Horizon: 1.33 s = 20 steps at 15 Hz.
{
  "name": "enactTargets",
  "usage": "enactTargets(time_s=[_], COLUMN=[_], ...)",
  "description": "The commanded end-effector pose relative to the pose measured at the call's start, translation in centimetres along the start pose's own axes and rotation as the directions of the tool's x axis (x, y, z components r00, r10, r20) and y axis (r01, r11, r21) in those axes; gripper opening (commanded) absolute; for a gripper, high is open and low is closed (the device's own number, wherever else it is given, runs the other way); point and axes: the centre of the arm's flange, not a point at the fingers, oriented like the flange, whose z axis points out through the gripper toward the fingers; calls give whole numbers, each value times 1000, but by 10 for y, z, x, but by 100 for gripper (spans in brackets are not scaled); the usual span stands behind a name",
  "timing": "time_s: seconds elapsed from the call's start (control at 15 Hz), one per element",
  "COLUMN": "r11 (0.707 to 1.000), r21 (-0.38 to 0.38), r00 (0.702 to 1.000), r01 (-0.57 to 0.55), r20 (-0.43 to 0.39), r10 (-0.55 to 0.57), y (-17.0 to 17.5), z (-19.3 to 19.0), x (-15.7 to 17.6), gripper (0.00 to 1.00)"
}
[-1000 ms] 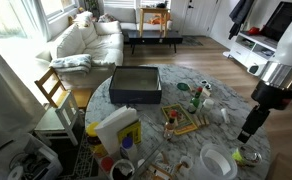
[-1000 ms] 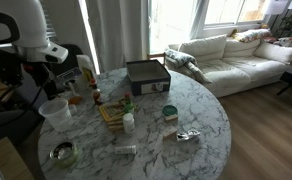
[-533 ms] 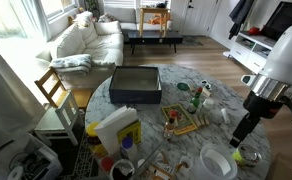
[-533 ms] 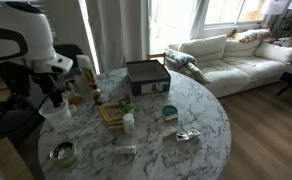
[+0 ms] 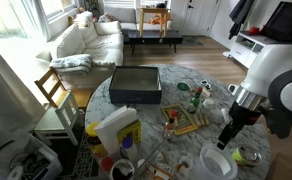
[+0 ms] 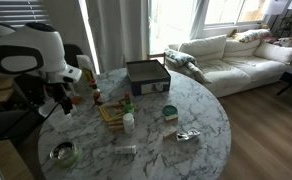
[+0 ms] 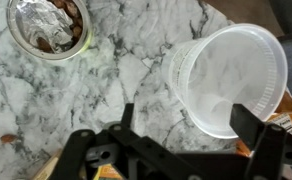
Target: Turn the transparent bucket upside down, then put it in the transparent box
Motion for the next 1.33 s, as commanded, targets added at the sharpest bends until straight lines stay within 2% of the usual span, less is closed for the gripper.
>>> enactTargets(time_s=[0.0, 0.33, 0.53, 0.6, 1.0, 1.27], r11=[1000, 997, 988, 983, 936, 865], r21=[-20, -54, -123, -155, -343, -501], r00=[1000, 997, 992, 991, 992, 996], r01=[-14, -50, -90, -96, -75, -19], r20=[21, 53, 73, 74, 66, 69], r10=[15, 53, 100, 108, 104, 61], y=[2, 6, 10, 12, 6, -18], z=[36, 51, 47, 44, 11, 1], x=[-10, -7, -5, -4, 4, 13], gripper=[71, 31, 7, 1, 2, 2])
